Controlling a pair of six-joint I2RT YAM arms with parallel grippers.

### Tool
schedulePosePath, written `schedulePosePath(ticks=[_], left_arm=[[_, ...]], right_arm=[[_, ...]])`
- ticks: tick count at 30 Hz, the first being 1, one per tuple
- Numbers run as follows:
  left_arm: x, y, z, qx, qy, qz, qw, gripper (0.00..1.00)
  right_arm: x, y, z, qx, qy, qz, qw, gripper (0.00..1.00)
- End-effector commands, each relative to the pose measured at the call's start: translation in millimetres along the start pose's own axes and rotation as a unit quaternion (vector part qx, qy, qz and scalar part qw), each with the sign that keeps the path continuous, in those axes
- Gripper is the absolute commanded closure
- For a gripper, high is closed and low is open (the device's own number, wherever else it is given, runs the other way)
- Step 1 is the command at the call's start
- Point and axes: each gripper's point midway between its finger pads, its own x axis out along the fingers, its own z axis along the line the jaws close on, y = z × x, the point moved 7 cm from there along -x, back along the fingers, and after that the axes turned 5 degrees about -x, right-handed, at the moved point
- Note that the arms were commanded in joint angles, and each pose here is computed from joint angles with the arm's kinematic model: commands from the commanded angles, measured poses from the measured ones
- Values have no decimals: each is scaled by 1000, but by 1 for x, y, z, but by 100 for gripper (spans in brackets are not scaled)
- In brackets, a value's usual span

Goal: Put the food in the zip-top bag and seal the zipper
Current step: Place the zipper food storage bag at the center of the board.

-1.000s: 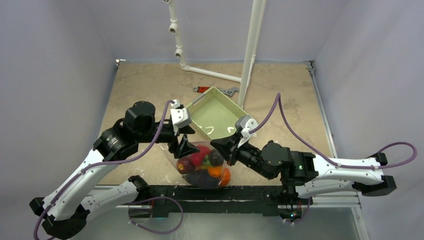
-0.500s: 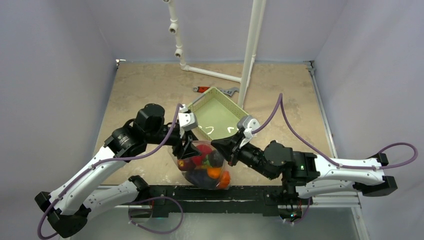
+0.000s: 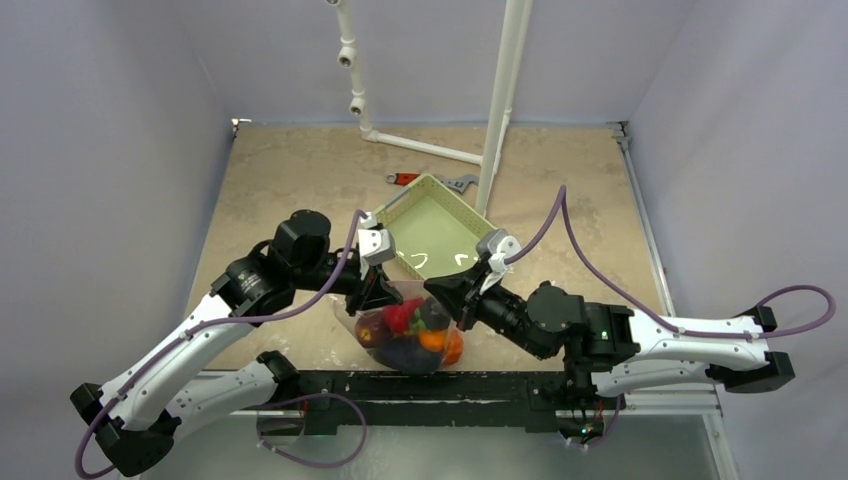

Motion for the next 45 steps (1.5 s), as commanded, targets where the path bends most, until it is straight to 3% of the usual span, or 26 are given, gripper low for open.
schedulePosePath(ticks=[1,3,7,10,14,18,26,29,32,35,38,40,45], left_arm=[[-4,-10,-1,4,-12,-21,1000,100],[-8,-15,-3,10,-23,-29,999,100],[-21,-29,-6,24,-53,-51,997,100],[-33,-41,-8,33,-88,-70,993,100],[-54,-58,-9,48,-148,-100,983,100],[-77,-69,4,55,-263,-125,955,100],[-109,-80,51,49,-505,-147,849,100],[-124,-83,64,58,-586,-151,794,100],[-141,-82,75,80,-673,-134,723,100],[-139,-76,88,115,-710,-100,687,100],[-121,-63,104,140,-710,-58,688,100],[-101,-50,117,144,-695,-30,704,100],[-43,-18,134,100,-586,12,804,100]], right_arm=[[-8,-22,-7,46,27,-36,998,100],[-10,-24,-9,54,33,-37,997,100],[-15,-26,-15,71,52,-38,995,69],[-19,-32,-24,90,88,-49,991,55],[-29,-37,-38,129,135,-65,980,42],[-37,-42,-45,154,142,-85,974,39],[-40,-40,-49,182,150,-95,967,36],[-38,-38,-47,180,148,-91,968,36],[-34,-35,-44,177,144,-87,970,36],[-31,-33,-41,175,141,-85,971,36],[-29,-31,-40,173,140,-86,971,35],[-28,-31,-39,173,135,-87,972,34],[-29,-30,-37,177,126,-84,973,34]])
